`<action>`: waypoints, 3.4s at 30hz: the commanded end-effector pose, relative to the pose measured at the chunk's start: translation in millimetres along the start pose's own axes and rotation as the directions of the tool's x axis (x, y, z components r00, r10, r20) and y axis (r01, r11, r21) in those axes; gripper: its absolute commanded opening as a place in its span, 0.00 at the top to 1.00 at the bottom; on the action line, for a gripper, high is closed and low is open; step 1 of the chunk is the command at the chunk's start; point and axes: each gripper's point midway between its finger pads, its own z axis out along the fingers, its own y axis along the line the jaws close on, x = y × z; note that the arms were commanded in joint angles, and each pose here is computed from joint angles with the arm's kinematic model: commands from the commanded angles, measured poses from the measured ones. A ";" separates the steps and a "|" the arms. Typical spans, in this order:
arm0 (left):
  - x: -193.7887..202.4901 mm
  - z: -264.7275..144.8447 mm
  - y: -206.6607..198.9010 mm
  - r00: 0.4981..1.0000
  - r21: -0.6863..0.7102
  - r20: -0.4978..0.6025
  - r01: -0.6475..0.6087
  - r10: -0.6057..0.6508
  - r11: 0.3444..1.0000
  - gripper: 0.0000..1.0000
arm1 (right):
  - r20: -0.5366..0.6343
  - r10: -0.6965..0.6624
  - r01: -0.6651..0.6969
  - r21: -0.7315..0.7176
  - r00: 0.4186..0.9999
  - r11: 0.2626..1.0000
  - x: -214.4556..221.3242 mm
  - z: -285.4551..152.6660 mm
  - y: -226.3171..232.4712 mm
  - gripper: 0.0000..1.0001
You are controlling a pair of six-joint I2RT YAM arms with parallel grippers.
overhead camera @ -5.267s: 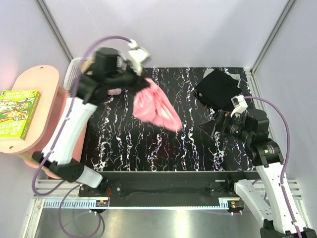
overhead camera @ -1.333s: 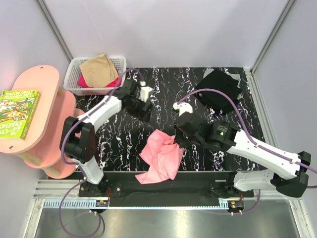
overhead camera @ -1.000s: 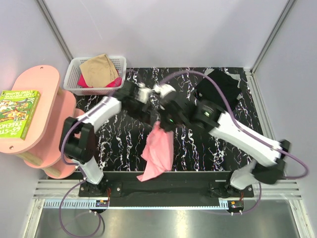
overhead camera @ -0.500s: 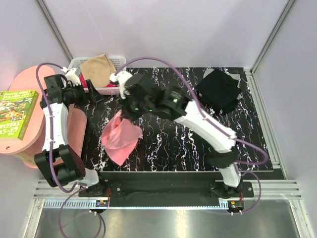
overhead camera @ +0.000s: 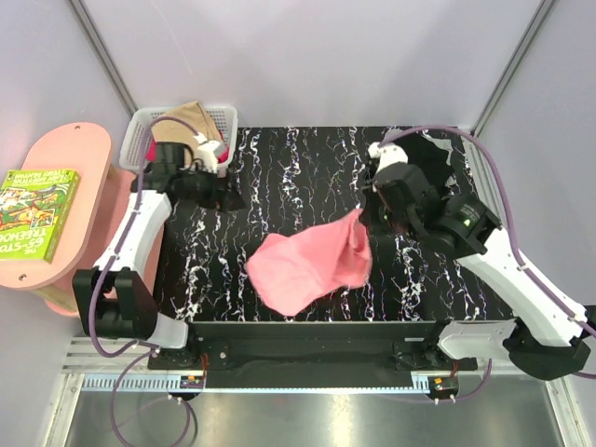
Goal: Fold and stack the t-shirts
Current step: Flatten the tshirt out
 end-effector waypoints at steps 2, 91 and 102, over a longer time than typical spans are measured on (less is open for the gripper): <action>36.6 26.5 -40.7 0.951 0.052 -0.141 -0.270 0.275 0.961 0.14 | -0.106 0.070 -0.061 0.092 0.992 0.994 44.2 31.9 -11.3 1.00; 109.9 34.0 -26.4 0.537 0.230 -0.506 -0.671 0.675 0.705 1.00 | -0.038 0.400 -0.378 0.255 0.916 0.890 45.8 111.1 -137.9 1.00; 47.2 92.1 72.1 0.552 -0.043 -0.591 -0.749 0.587 0.661 0.16 | -0.106 0.427 -0.386 0.277 0.898 0.880 29.3 198.9 -183.9 1.00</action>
